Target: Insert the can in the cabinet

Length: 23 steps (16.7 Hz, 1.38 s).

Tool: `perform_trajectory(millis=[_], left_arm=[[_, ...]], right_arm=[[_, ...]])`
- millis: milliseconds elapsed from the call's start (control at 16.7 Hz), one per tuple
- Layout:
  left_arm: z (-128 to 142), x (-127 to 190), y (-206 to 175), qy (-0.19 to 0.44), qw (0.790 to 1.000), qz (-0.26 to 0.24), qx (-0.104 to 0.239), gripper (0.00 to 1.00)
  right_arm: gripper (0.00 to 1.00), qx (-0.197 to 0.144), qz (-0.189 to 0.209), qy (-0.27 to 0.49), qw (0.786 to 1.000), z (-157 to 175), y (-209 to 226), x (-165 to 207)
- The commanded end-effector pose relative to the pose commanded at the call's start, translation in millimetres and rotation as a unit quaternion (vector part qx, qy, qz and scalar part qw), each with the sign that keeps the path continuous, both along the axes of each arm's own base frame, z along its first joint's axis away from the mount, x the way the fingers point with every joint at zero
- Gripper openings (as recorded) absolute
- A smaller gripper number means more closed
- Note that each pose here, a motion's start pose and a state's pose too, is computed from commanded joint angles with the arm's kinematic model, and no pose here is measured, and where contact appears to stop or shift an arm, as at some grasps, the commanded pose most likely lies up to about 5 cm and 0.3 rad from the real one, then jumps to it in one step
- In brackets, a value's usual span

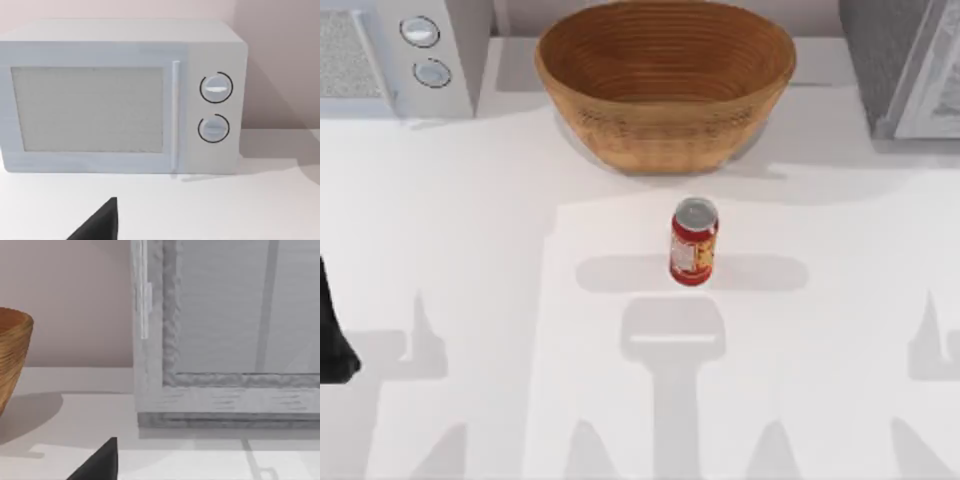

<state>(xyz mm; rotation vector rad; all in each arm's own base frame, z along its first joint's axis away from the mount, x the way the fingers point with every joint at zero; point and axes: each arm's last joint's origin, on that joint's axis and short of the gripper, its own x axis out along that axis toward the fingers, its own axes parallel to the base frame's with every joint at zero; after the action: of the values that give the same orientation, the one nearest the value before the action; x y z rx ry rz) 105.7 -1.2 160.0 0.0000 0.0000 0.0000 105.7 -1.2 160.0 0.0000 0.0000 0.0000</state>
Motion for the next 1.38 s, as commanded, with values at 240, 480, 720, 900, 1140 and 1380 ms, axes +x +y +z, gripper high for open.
perform_trajectory(millis=[240, 480, 720, 900, 1140, 1380], left_arm=[[0, 0, 0, 0.000, 1.000, 0.000, 0.000, 1.00], [0, 0, 0, 0.000, 1.000, 0.000, 0.000, 1.00], [0, 0, 0, 0.000, 1.000, 0.000, 0.000, 1.00], [0, 0, 0, 0.000, 1.000, 0.000, 0.000, 1.00], [0, 0, 0, 0.000, 1.000, 0.000, 0.000, 1.00], [0, 0, 0, 0.000, 1.000, 0.000, 0.000, 1.00]], right_arm=[[1.00, 0.001, 0.002, -0.002, 1.000, 3, 1, 1], [1.00, 0.006, 0.007, -0.007, 1.000, 21, 9, 10], [1.00, 0.011, 0.011, -0.011, 1.000, 44, 27, 34], [1.00, 0.014, 0.013, -0.010, 1.000, 56, 53, 63], [1.00, 0.015, 0.013, -0.009, 1.000, 51, 108, 105], [1.00, 0.015, 0.011, -0.008, 1.000, 15, 176, 131]])
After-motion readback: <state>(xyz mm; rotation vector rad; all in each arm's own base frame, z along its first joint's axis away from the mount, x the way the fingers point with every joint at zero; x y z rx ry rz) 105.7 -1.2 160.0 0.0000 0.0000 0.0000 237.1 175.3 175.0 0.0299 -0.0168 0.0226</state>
